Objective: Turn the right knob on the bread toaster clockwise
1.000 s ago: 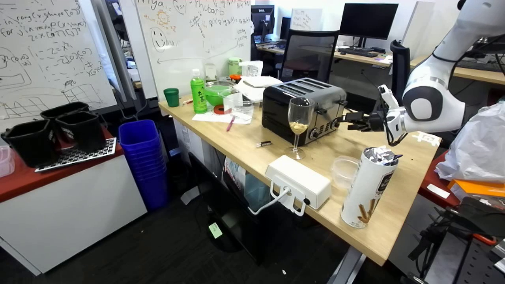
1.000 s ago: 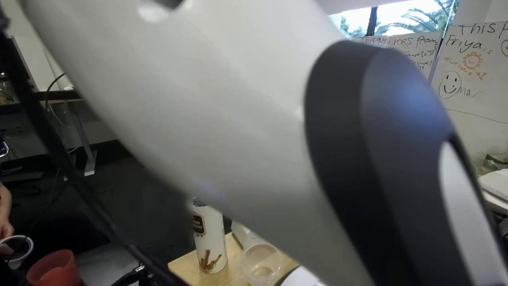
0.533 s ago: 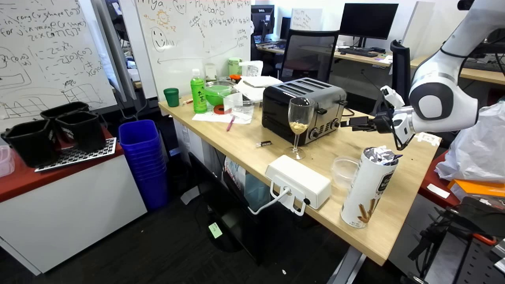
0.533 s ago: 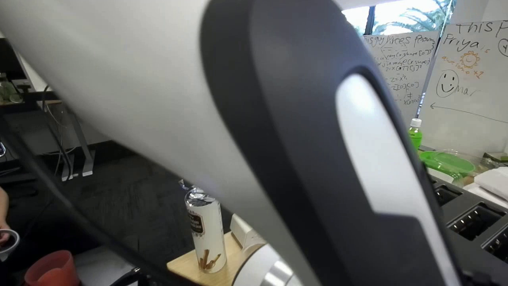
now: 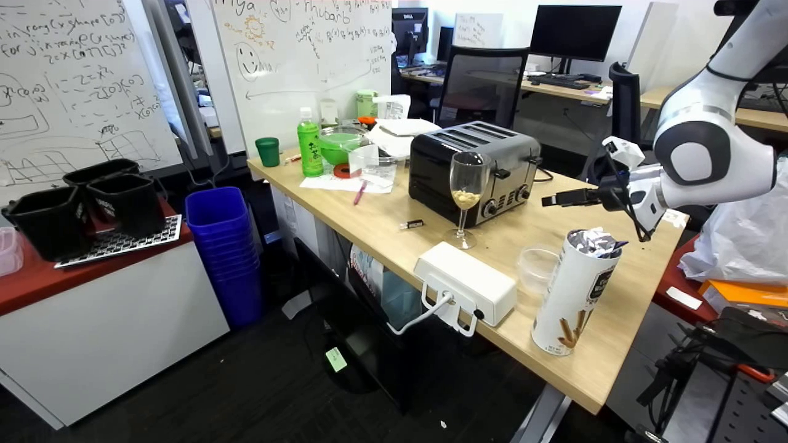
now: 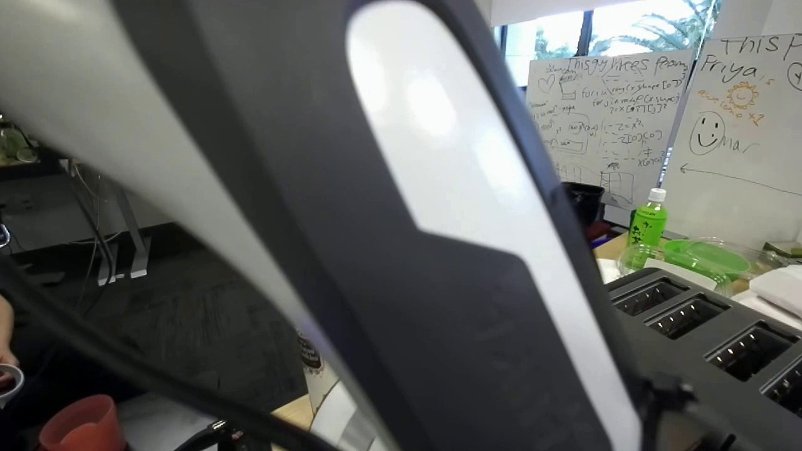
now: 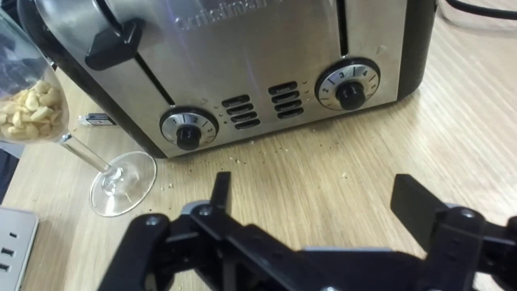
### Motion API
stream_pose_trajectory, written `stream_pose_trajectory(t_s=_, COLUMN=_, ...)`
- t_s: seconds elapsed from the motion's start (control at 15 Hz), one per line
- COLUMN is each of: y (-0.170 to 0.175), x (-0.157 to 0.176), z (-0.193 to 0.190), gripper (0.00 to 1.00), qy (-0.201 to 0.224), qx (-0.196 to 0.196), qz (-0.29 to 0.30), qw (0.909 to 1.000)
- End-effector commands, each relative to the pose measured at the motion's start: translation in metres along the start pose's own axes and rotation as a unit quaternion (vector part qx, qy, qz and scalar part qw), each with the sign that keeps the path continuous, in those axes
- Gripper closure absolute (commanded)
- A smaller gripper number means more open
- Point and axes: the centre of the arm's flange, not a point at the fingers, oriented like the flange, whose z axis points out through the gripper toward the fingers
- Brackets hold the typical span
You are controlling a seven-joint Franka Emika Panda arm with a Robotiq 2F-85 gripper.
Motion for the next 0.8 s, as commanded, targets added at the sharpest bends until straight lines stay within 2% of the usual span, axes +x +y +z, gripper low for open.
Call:
stream_pose_trajectory(t_s=0.0, y=0.008, x=0.006, z=-0.010, gripper=0.00, qy=0.011, qx=0.015, qz=-0.026, qw=0.9995)
stream_pose_trajectory(t_s=0.6, y=0.019, x=0.012, z=-0.036, gripper=0.00, qy=0.018, qx=0.023, qz=-0.059, qw=0.9978)
stream_pose_trajectory(t_s=0.67, y=0.010, x=0.016, z=-0.021, gripper=0.00, qy=0.021, qx=0.012, qz=-0.050, qw=0.9984)
stream_pose_trajectory(t_s=0.73, y=0.011, x=0.015, z=-0.023, gripper=0.00, qy=0.020, qx=0.012, qz=-0.050, qw=0.9985)
